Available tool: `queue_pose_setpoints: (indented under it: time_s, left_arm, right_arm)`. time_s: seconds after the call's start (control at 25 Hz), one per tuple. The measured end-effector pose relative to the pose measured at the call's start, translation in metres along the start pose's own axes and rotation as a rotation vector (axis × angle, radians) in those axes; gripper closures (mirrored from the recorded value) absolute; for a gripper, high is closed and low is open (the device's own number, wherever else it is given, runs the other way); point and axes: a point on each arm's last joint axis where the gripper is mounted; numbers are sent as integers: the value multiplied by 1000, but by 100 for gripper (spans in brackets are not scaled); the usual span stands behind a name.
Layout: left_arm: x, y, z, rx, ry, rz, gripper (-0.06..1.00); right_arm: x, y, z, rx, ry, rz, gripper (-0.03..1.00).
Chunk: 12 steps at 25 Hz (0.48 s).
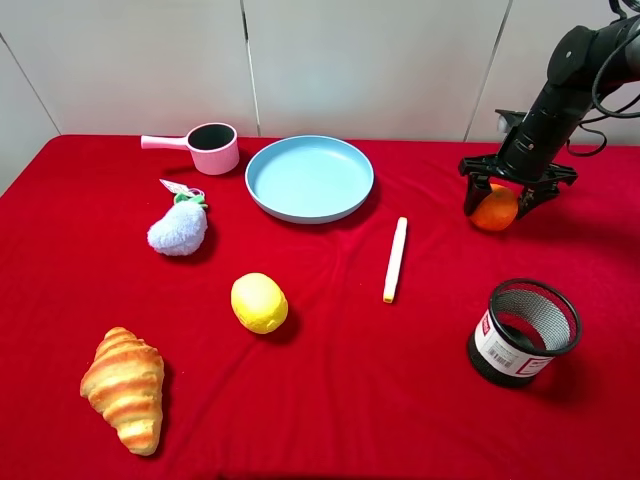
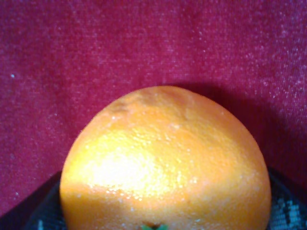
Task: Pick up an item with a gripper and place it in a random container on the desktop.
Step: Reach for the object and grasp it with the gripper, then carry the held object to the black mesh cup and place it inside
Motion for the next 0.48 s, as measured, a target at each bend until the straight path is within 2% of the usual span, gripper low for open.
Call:
queue_pose_setpoints:
  time_s: [0.48]
  left_arm:
    - [0,0,0,0,0,0,-4]
  right_arm:
    - [1,-4,1,-15,10,39,42]
Point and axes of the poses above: a point on each arm's last joint axis where the gripper is mounted, x pointing back along that axis away from the gripper, z along the wrist's bending axis when the last joint is at zero, y = z × x, and after that the axes turned 7 degrees about x, right-handed
